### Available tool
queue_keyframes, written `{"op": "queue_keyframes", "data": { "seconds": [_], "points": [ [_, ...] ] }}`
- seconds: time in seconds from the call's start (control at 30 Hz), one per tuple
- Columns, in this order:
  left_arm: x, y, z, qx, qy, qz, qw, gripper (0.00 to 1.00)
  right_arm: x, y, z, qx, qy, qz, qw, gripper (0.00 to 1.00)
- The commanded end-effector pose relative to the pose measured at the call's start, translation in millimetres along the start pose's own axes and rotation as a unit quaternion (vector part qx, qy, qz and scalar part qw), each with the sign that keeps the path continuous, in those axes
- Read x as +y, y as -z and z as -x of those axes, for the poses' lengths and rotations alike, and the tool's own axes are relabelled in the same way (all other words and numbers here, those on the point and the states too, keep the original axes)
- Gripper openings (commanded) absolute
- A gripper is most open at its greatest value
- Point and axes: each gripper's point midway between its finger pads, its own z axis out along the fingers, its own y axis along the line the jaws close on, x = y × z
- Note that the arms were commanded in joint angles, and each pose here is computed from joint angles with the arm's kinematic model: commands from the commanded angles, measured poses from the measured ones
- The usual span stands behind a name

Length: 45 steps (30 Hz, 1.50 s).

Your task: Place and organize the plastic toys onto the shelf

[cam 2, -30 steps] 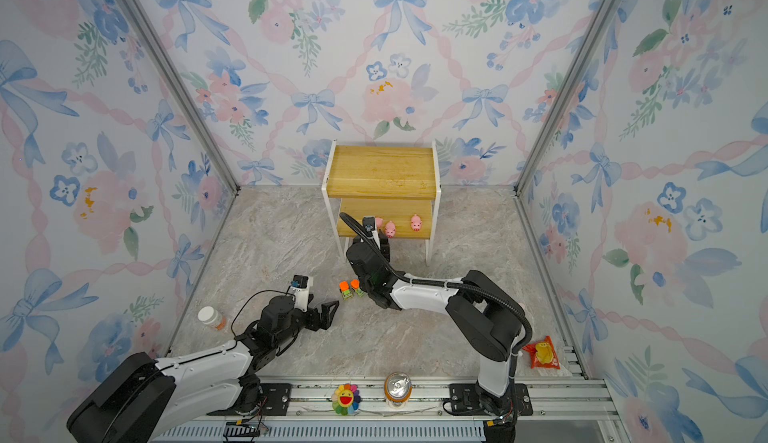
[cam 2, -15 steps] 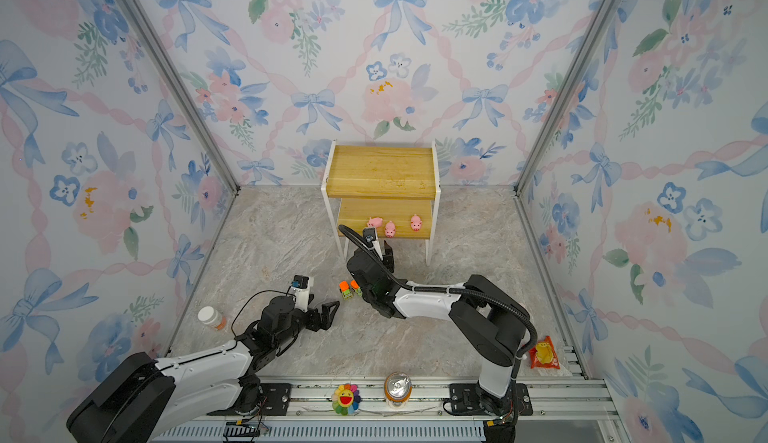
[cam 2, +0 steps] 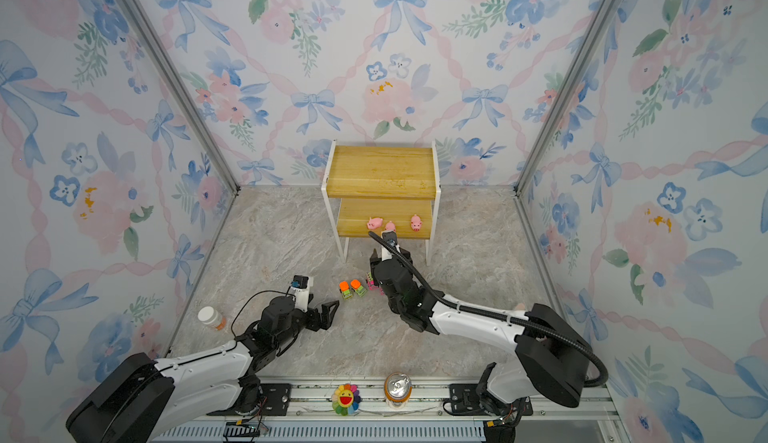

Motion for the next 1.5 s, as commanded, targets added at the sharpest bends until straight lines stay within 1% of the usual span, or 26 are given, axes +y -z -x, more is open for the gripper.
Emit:
{"op": "queue_keyframes", "data": {
  "seconds": [0.0, 0.07, 0.2, 0.27, 0.4, 0.47, 0.67, 0.73, 0.9, 1.03, 1.23, 1.47],
  "points": [
    [-2.5, -2.0, 1.8, 0.002, -0.008, 0.001, 1.0, 0.98, -9.8, 10.4, -10.2, 0.043, -0.012, 0.08, 0.996, 0.56],
    [-2.2, -2.9, 1.8, 0.004, -0.011, 0.003, 1.0, 0.98, -14.8, 17.7, -10.1, 0.056, -0.002, 0.104, 0.993, 0.52],
    [-1.4, -4.8, 1.6, 0.006, -0.014, 0.008, 1.0, 0.98, -20.3, 26.8, -8.1, 0.077, 0.016, 0.13, 0.988, 0.44],
    [-1.6, -6.0, 1.3, 0.008, -0.015, 0.009, 1.0, 0.98, -20.6, 28.4, -4.3, 0.075, 0.016, 0.132, 0.988, 0.38],
    [-2.3, -9.2, 1.8, 0.012, -0.02, 0.009, 1.0, 0.98, -15.9, 26.1, -0.9, 0.057, 0.009, 0.144, 0.988, 0.34],
    [-3.0, -10.1, 0.7, 0.015, -0.021, 0.008, 1.0, 0.98, -15.6, 20.5, -2.3, 0.052, 0.005, 0.141, 0.989, 0.3],
    [-2.5, -10.8, 0.5, 0.016, -0.026, 0.009, 0.999, 0.98, 0.0, -2.1, -5.5, 0.046, -0.004, 0.161, 0.986, 0.1],
    [-2.0, -10.9, 0.6, 0.016, -0.028, 0.011, 0.999, 0.98, 4.7, -10.0, -5.5, 0.042, -0.004, 0.169, 0.985, 0.01],
    [-0.8, -10.3, 0.4, 0.015, -0.03, 0.013, 0.999, 0.98, 7.6, -24.8, -1.6, 0.032, -0.009, 0.177, 0.984, 0.0],
    [0.0, -10.6, 0.3, 0.015, -0.032, 0.016, 0.999, 0.98, 9.1, -33.0, 2.5, 0.024, -0.002, 0.179, 0.984, 0.0],
    [-0.3, -12.3, 0.2, 0.018, -0.033, 0.016, 0.999, 0.98, 11.0, -40.2, 14.5, 0.002, -0.002, 0.18, 0.984, 0.0],
    [-0.2, -12.6, -0.3, 0.018, -0.035, 0.017, 0.999, 0.98, 7.3, -46.4, 20.6, -0.006, 0.003, 0.166, 0.986, 0.0]
  ]
}}
